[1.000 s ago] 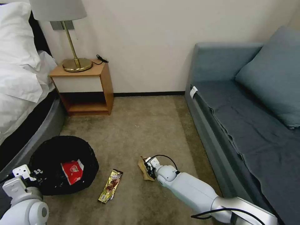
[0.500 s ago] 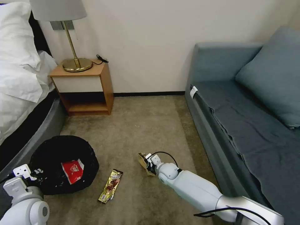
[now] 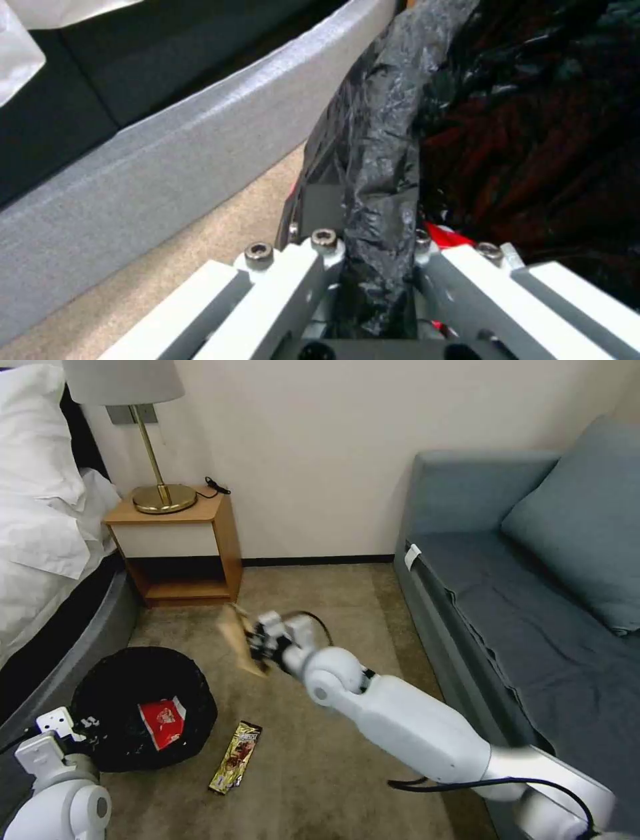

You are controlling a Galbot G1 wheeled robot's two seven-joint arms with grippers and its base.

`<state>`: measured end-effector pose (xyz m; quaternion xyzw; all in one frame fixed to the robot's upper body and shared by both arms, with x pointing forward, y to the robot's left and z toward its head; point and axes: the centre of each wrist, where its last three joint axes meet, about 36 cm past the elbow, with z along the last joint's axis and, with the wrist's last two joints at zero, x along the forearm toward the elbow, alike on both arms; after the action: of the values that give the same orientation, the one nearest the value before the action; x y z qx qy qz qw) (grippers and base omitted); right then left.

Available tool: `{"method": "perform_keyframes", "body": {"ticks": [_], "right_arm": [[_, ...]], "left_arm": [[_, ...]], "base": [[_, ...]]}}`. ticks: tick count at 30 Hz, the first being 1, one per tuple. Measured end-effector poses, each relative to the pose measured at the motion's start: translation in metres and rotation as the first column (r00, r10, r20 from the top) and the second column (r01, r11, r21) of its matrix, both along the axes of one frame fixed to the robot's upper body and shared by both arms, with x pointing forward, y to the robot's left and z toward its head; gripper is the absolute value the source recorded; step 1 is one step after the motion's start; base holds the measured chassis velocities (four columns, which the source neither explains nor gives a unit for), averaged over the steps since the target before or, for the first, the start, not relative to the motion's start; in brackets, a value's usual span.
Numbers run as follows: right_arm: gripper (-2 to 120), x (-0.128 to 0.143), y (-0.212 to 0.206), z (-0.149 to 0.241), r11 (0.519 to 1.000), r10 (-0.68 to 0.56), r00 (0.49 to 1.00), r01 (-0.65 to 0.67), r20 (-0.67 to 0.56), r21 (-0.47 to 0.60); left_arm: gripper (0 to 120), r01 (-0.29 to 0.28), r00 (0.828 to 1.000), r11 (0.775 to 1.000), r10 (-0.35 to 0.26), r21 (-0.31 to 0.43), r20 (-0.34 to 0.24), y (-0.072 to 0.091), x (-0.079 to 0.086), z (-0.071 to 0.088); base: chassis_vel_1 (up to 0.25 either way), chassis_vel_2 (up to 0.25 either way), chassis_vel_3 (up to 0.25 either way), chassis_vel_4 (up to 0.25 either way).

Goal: Pick up the trash bin, then pick up the garbage on the floor and place it into the trash bin.

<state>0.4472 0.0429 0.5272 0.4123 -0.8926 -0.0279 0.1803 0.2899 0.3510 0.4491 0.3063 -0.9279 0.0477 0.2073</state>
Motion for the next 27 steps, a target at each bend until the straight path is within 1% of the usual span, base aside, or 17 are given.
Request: {"method": "perform_keyframes", "body": {"ticks": [2, 4, 5, 6, 9, 10, 14, 16, 19, 20, 24, 25, 27], "right_arm": [[0, -0.015, 0.023, 0.003, 1.000, 0.023, 1.000, -0.024, 0.016, 0.017], [0, -0.026, 0.048, -0.004, 0.999, 0.037, 0.999, -0.037, 0.015, 0.010], [0, -0.026, 0.048, -0.004, 0.999, 0.037, 0.999, -0.037, 0.015, 0.010], [0, -0.032, 0.062, -0.011, 0.999, 0.043, 0.999, -0.043, 0.014, -0.002], [0, -0.042, 0.086, -0.031, 0.998, 0.055, 0.998, -0.054, 0.019, -0.041], [0, -0.042, 0.086, -0.031, 0.998, 0.055, 0.998, -0.054, 0.019, -0.041], [0, -0.054, 0.105, -0.058, 0.993, 0.068, 0.998, -0.066, 0.017, -0.096], [0, -0.056, 0.106, -0.062, 0.992, 0.070, 0.997, -0.068, 0.015, -0.103], [13, -0.059, 0.105, -0.068, 0.991, 0.072, 0.997, -0.070, 0.018, -0.116], [13, -0.059, 0.105, -0.068, 0.991, 0.072, 0.997, -0.070, 0.018, -0.116], [30, -0.060, 0.099, -0.064, 0.991, 0.079, 0.997, -0.075, 0.025, -0.109], [30, -0.060, 0.099, -0.064, 0.991, 0.079, 0.997, -0.075, 0.025, -0.109], [40, -0.059, 0.096, -0.059, 0.993, 0.075, 0.997, -0.071, 0.033, -0.099]], "left_arm": [[3, 0.001, 1.000, 1.000, -0.001, -0.003, 0.004, -0.001, 0.001, 0.001], [3, 0.003, 1.000, 1.000, -0.003, -0.006, 0.009, -0.003, 0.001, 0.003], [3, 0.003, 1.000, 1.000, -0.003, -0.006, 0.009, -0.003, 0.001, 0.003], [3, 0.005, 1.000, 1.000, -0.004, -0.008, 0.012, -0.004, 0.000, 0.004], [3, 0.008, 1.000, 1.000, -0.008, -0.012, 0.021, -0.008, 0.000, 0.008], [3, 0.008, 1.000, 1.000, -0.008, -0.012, 0.021, -0.008, 0.000, 0.008], [3, 0.009, 1.000, 1.000, -0.009, -0.012, 0.028, -0.010, -0.002, 0.011], [3, 0.009, 1.000, 1.000, -0.008, -0.011, 0.028, -0.010, -0.003, 0.011], [3, 0.008, 1.000, 1.000, -0.008, -0.011, 0.029, -0.010, -0.003, 0.012], [3, 0.008, 1.000, 1.000, -0.008, -0.011, 0.029, -0.010, -0.003, 0.012], [3, 0.009, 0.999, 1.000, -0.008, -0.013, 0.032, -0.011, -0.004, 0.013], [3, 0.009, 0.999, 1.000, -0.008, -0.013, 0.032, -0.011, -0.004, 0.013], [3, 0.009, 0.999, 1.000, -0.009, -0.013, 0.032, -0.011, -0.004, 0.013]], "base": [[0.000, 0.000, 0.000, 0.000], [0.000, 0.000, 0.000, 0.000], [0.000, 0.000, 0.000, 0.000], [0.000, 0.000, 0.000, 0.000], [0.000, 0.000, 0.000, 0.000], [0.000, 0.000, 0.000, 0.000], [0.000, 0.000, 0.000, 0.000], [0.000, 0.000, 0.000, 0.000], [0.000, 0.000, 0.000, 0.000], [0.000, 0.000, 0.000, 0.000], [0.000, 0.000, 0.000, 0.000], [0.000, 0.000, 0.000, 0.000], [0.000, 0.000, 0.000, 0.000]]}}
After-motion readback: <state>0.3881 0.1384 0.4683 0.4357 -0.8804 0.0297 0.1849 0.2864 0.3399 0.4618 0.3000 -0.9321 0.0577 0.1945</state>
